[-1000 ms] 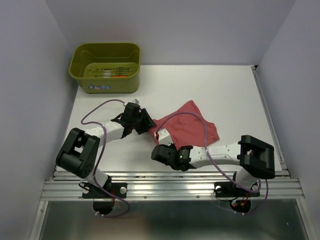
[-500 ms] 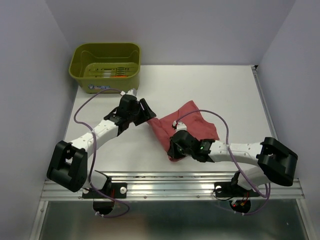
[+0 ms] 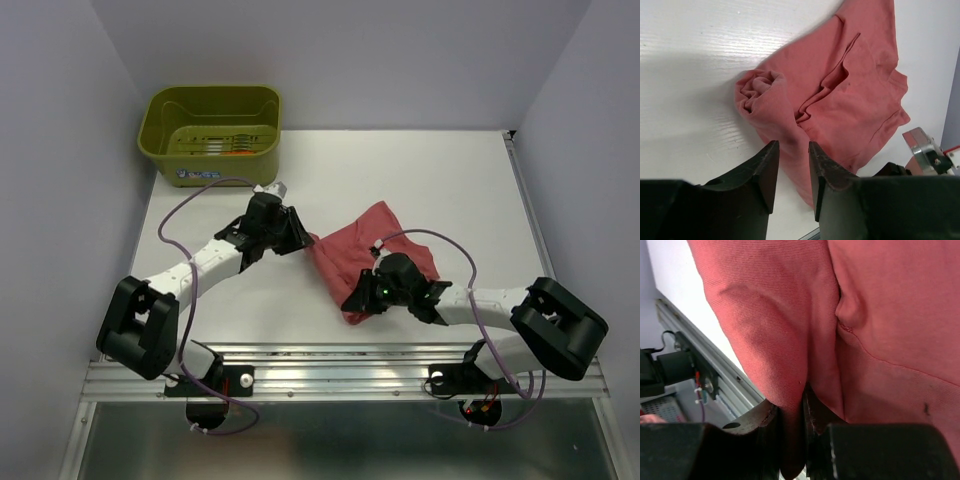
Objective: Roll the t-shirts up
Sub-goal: Roll the T-shirt to the center of the board.
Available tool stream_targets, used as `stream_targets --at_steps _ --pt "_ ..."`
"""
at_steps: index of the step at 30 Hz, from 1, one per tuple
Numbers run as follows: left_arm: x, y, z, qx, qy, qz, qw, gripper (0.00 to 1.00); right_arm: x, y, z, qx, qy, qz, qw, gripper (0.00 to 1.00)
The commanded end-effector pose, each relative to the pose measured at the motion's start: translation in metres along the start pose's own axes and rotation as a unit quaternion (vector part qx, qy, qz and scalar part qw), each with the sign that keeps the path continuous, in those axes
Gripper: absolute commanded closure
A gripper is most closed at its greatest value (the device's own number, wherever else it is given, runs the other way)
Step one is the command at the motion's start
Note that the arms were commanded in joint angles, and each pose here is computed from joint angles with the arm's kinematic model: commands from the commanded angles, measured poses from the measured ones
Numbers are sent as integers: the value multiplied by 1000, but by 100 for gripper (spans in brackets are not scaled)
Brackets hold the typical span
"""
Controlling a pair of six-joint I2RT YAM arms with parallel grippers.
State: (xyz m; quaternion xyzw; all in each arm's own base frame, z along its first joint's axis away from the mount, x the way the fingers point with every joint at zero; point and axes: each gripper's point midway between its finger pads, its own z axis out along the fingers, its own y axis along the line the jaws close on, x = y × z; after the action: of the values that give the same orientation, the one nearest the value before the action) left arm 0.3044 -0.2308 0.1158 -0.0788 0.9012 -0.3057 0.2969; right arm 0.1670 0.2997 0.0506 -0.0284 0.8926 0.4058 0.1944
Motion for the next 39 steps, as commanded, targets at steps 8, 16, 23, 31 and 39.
stream_targets --at_steps 8,16,23,31,39 --pt "-4 -30 1 48 -4 40 998 94 -9 8 -16 -102 11 71 992 99" --pt "8 -37 17 54 20 52 997 100 -7 0 -19 -116 25 89 989 99" --pt "10 -50 36 62 32 65 995 100 -8 -9 -23 -134 30 115 984 99" --pt "10 -53 59 61 46 71 995 100 -5 -13 -24 -133 33 116 984 99" --pt "9 -44 80 37 50 71 996 100 -7 -15 -28 -124 16 112 986 69"
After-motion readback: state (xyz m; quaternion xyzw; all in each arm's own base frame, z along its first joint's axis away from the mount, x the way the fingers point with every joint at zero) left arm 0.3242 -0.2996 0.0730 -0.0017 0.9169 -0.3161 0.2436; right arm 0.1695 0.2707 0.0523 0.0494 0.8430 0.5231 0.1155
